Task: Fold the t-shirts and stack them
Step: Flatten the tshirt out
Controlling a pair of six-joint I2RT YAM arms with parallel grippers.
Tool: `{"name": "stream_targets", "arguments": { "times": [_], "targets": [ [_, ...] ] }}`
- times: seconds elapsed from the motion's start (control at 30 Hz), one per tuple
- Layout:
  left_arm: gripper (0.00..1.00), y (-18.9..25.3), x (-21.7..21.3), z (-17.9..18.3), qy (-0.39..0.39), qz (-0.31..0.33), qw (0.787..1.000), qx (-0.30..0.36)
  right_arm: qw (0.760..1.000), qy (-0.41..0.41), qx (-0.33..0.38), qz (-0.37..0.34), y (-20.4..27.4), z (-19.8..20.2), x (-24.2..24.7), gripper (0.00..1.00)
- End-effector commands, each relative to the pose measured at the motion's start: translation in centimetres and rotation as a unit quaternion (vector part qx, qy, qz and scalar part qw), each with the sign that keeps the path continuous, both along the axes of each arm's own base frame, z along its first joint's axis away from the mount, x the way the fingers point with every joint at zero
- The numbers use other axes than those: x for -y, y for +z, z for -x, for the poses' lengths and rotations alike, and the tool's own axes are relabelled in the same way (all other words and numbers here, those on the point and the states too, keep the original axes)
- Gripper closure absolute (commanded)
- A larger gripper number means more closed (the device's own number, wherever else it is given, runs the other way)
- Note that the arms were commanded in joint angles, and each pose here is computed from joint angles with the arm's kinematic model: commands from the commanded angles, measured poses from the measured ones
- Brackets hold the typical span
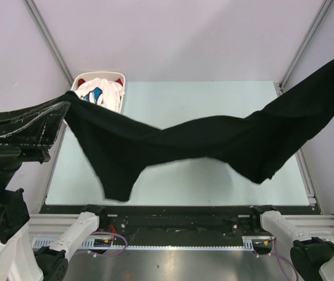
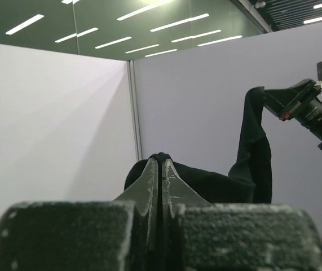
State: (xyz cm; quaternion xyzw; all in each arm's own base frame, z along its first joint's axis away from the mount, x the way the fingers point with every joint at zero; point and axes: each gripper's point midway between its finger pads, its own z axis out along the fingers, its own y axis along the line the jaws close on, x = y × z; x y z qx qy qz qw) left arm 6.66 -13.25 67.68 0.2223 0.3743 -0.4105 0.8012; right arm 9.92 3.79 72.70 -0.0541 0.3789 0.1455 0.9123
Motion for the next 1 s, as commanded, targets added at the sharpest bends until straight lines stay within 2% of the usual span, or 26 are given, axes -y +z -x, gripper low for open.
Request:
{"name": "stream_targets", "arguments": {
  "times": [0.0, 0.1, 0.17, 0.27, 0.33, 0.43, 0.53, 0.57, 0.6, 0.67, 0.77, 0.83, 0.97],
  "targets": [
    [1.0, 0.8, 0.5, 0.0, -0.022, 0.0, 1.0, -0.001, 0.999, 0.028, 0.005, 0.018, 0.5, 0.7, -1.2, 1.0],
    [1.0, 0.4, 0.7, -1.7, -0.015, -0.004, 1.0, -0.019, 1.0, 0.024, -0.007, 0.017, 0.3, -0.8, -1.3, 1.0],
    [1.0, -0.2, 0.9, -3.1, -0.011, -0.006, 0.999, -0.032, 0.999, 0.019, -0.033, 0.017, -0.7, -3.3, -1.4, 1.0],
    [1.0, -2.6, 1.5, -6.9, -0.008, -0.009, 0.998, -0.069, 0.997, 0.004, -0.077, 0.014, -2.9, -7.6, -1.4, 1.0],
    [1.0, -5.2, 1.9, -10.3, -0.003, -0.011, 0.995, -0.103, 0.995, -0.01, -0.097, 0.011, -4.1, -10.0, -1.1, 1.0],
    [1.0, -9.9, 2.4, -15.2, 0.012, -0.014, 0.988, -0.151, 0.988, -0.035, -0.149, 0.012, -7.5, -15.4, -1.1, 1.0],
    [1.0, -15.4, 2.8, -20.4, 0.033, -0.015, 0.977, -0.209, 0.973, -0.061, -0.22, 0.016, -12.3, -22.1, -1.4, 1.0],
    [1.0, -19.0, 2.9, -23.0, 0.044, -0.017, 0.967, -0.25, 0.968, -0.063, -0.242, 0.018, -14.0, -23.9, -1.8, 1.0],
    [1.0, -19.9, 2.9, -24.0, 0.051, -0.013, 0.966, -0.254, 0.959, -0.07, -0.273, 0.019, -17.1, -26.9, -2.0, 1.0],
    [1.0, -24.7, 2.8, -27.2, 0.073, -0.014, 0.95, -0.304, 0.949, -0.075, -0.305, 0.018, -20.5, -29.9, -2.3, 1.0],
    [1.0, -28.8, 2.4, -30.0, 0.102, -0.016, 0.936, -0.337, 0.928, -0.088, -0.362, 0.017, -27.4, -35.2, -2.0, 1.0],
    [1.0, -32.9, 2.0, -32.7, 0.126, -0.02, 0.916, -0.38, 0.908, -0.095, -0.407, 0.007, -32.5, -39.1, -1.7, 1.0],
    [1.0, -38.8, 1.1, -37.0, 0.151, -0.015, 0.884, -0.442, 0.884, -0.108, -0.454, 0.001, -38.5, -43.8, -1.8, 1.0]
  ]
}}
